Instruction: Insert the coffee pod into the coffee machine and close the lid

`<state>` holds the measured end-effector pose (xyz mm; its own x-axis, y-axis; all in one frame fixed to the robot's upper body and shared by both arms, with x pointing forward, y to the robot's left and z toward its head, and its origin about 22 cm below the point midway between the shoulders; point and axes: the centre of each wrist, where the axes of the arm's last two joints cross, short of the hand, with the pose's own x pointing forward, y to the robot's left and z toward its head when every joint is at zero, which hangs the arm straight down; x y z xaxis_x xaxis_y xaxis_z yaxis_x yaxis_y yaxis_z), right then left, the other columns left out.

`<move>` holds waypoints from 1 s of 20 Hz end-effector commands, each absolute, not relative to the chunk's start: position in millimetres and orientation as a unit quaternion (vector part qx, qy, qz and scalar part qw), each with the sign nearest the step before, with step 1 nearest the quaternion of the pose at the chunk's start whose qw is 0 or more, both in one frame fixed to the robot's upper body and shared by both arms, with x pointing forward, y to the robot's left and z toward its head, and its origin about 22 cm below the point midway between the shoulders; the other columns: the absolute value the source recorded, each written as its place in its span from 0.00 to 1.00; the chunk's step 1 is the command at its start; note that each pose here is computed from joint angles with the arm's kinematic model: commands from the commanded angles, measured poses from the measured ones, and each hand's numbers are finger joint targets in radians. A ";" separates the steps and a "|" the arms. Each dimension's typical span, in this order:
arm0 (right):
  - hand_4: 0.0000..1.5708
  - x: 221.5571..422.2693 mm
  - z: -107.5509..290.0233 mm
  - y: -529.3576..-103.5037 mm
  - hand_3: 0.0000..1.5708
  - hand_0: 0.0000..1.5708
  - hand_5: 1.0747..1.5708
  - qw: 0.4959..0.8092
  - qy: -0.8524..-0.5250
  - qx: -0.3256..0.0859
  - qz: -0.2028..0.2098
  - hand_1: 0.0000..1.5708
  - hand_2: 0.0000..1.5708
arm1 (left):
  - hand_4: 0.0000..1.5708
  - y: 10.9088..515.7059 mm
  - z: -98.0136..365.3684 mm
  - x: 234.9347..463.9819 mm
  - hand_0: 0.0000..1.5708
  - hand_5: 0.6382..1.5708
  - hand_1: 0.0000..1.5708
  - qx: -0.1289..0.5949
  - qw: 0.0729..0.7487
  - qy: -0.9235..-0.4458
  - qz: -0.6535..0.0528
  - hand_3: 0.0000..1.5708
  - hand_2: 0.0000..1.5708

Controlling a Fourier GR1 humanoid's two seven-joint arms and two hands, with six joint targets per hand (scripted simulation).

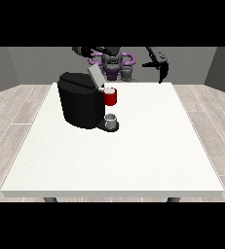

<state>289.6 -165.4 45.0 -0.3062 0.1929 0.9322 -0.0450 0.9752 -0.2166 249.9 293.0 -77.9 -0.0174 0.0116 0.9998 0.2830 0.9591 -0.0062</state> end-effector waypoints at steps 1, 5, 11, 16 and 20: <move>0.15 312.6 52.2 -167.9 0.00 0.00 1.00 0.577 -0.807 -0.072 0.101 0.00 0.00 | 0.23 289.9 -63.8 247.9 0.00 1.00 0.00 -0.115 0.667 -0.727 -0.112 0.00 0.00; 0.21 329.0 61.5 -175.3 0.00 0.00 1.00 0.591 -0.800 -0.064 0.078 0.00 0.00 | 0.23 282.6 -62.3 244.0 0.00 1.00 0.00 -0.103 0.667 -0.729 -0.111 0.00 0.00; 0.23 341.8 51.1 -201.1 0.00 0.00 1.00 0.581 -0.806 -0.091 0.068 0.00 0.00 | 0.20 293.4 -67.6 237.6 0.00 1.00 0.00 -0.098 0.653 -0.745 -0.095 0.00 0.00; 0.29 365.0 61.6 -218.1 0.00 0.00 1.00 0.585 -0.804 -0.086 0.063 0.00 0.00 | 0.24 299.6 -60.3 237.5 0.00 1.00 0.00 -0.100 0.647 -0.748 -0.105 0.00 0.00; 0.27 373.8 57.0 -202.0 0.00 0.00 1.00 0.578 -0.809 -0.090 0.059 0.00 0.00 | 0.23 285.5 -41.5 268.2 0.00 1.00 0.00 -0.099 0.630 -0.762 -0.115 0.00 0.00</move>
